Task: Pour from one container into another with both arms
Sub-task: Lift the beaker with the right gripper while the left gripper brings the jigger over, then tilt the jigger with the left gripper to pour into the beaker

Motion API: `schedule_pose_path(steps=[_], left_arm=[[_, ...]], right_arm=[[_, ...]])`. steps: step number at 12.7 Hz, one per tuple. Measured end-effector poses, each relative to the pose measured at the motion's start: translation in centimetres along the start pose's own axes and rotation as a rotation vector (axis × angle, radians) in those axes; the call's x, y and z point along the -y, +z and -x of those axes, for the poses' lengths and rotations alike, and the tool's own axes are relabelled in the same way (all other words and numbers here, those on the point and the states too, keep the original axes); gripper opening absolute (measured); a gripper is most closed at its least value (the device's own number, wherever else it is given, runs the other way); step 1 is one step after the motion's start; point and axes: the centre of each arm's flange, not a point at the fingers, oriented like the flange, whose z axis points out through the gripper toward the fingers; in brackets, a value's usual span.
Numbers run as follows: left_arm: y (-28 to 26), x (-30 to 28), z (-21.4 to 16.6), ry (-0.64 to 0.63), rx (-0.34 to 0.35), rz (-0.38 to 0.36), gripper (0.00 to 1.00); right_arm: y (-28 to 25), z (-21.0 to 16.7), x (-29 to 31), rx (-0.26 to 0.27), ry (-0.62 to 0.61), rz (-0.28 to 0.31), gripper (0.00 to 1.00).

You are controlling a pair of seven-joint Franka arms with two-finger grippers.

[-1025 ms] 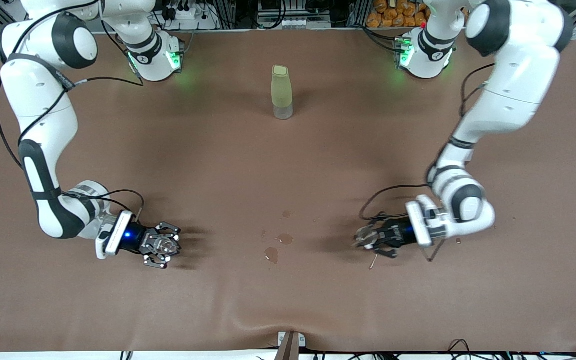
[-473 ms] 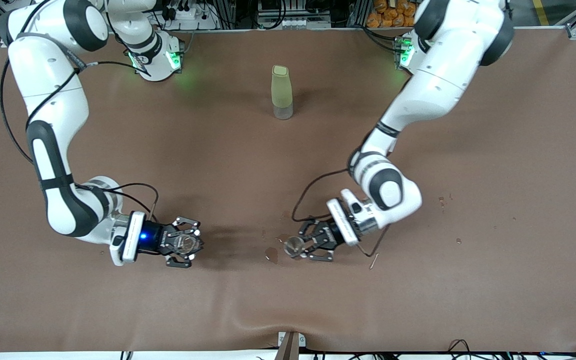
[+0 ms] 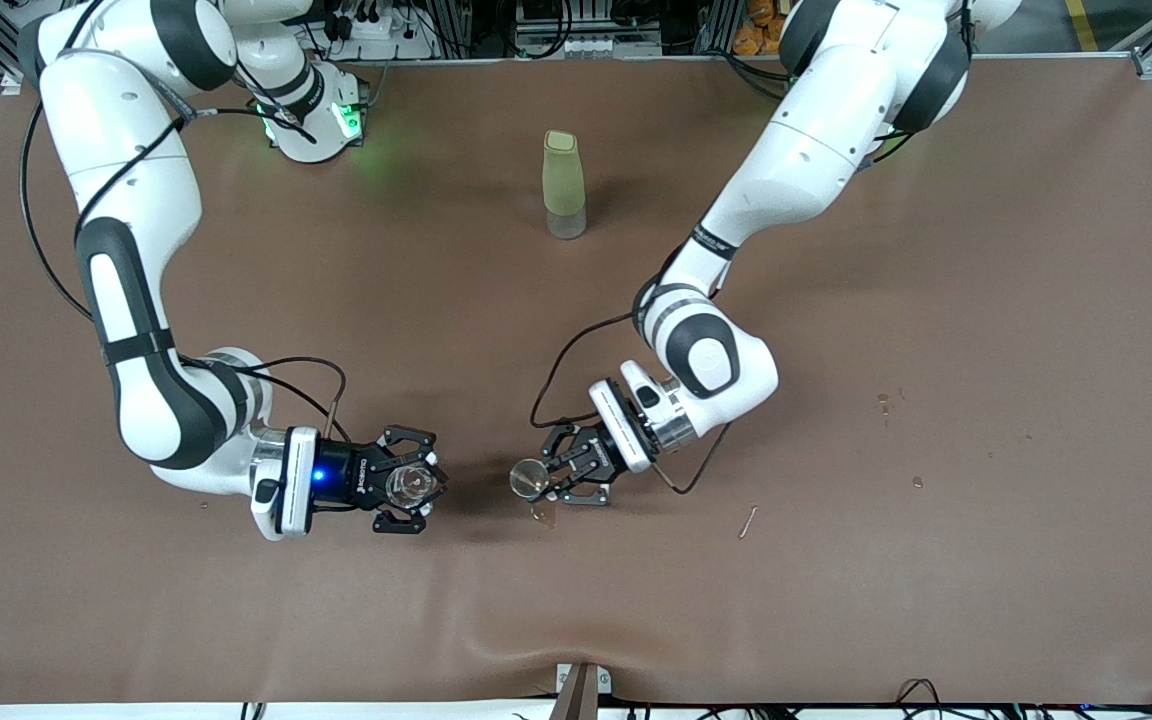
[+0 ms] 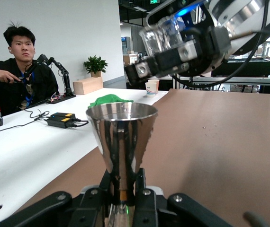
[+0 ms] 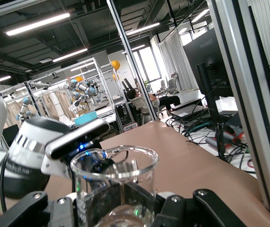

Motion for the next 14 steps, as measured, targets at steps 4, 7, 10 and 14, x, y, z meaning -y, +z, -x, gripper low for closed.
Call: schedule_pose_path(steps=[4,7,10,14], left_arm=[[1.2,-1.6,0.3,-0.038,-0.020,0.001,0.22],[2.1,-3.2,0.0,-0.095,-0.049,-0.007,0.22],[2.6,-4.2,-0.1,-0.107,-0.052,-0.005,0.22],[2.5,-4.1,0.2,-0.105,-0.047,-0.009,0.22]], right_arm=[[2.6,-2.6,2.0,0.013,0.093,-0.022,0.11],[3.3,-2.6,3.0,0.024,0.173,-0.030,0.11],[3.0,-3.2,4.7,0.037,0.276,-0.031,0.11],[2.8,-3.2,6.7,0.054,0.404,-0.042,0.11]])
